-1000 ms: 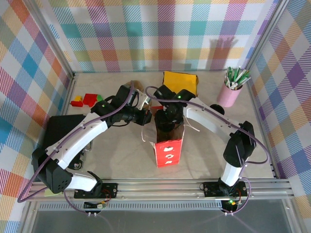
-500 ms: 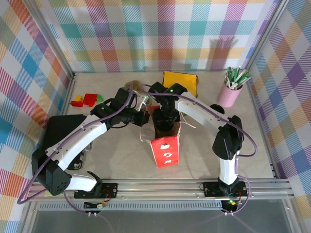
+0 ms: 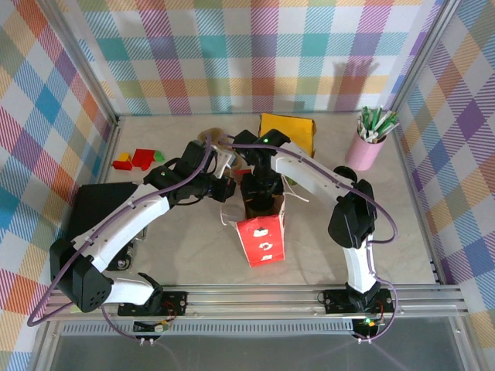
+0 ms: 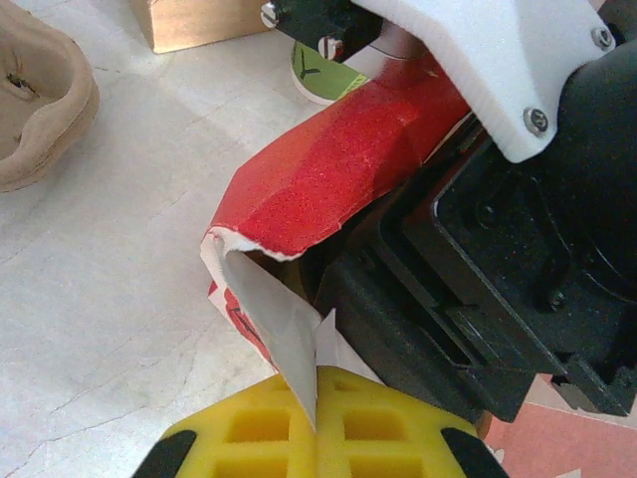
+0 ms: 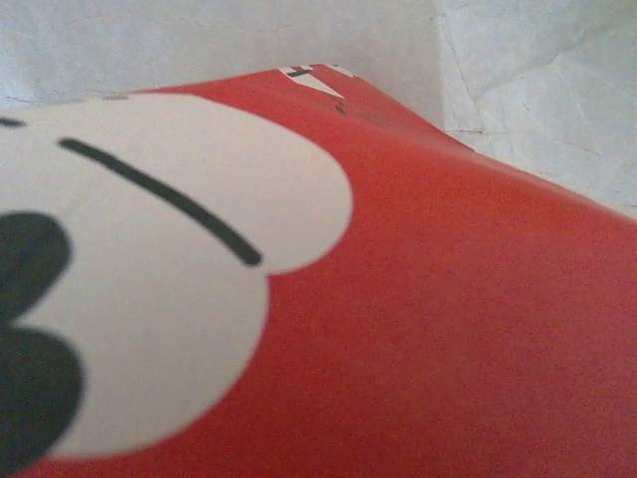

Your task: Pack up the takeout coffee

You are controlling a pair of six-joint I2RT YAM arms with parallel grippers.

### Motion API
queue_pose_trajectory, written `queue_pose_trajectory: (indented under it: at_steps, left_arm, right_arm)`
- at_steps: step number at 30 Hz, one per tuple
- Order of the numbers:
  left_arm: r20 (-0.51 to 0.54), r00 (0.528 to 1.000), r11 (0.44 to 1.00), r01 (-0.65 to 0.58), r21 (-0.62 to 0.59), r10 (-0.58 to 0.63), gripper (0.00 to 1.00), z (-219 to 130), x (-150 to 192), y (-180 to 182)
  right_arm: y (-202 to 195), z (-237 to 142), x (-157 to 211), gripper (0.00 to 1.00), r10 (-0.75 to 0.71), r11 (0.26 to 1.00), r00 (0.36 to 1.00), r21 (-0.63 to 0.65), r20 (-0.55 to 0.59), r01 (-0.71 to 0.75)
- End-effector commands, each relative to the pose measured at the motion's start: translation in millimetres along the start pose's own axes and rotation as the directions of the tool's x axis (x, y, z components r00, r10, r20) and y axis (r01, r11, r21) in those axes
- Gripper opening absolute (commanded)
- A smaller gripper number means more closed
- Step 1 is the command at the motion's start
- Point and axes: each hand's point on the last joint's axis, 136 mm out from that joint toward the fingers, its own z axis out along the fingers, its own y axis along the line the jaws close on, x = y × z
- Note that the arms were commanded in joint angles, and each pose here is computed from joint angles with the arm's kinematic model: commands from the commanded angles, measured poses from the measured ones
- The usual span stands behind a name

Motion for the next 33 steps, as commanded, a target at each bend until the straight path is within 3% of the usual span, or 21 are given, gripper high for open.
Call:
queue_pose_trajectory:
  at_steps: [1, 33]
  left_arm:
    - [0.004, 1.000, 0.999, -0.021, -0.033, 0.021, 0.00, -3, 4, 9]
    - [-0.007, 1.000, 1.000, -0.025, -0.009, 0.025, 0.00, 6, 0, 5]
  right_arm:
    - [-1, 15, 18, 0.64, 0.011, 1.000, 0.992, 0.003, -0.127, -0.011]
    - [-7, 63, 7, 0.64, 0.014, 1.000, 0.981, 0.002, -0.193, -0.014]
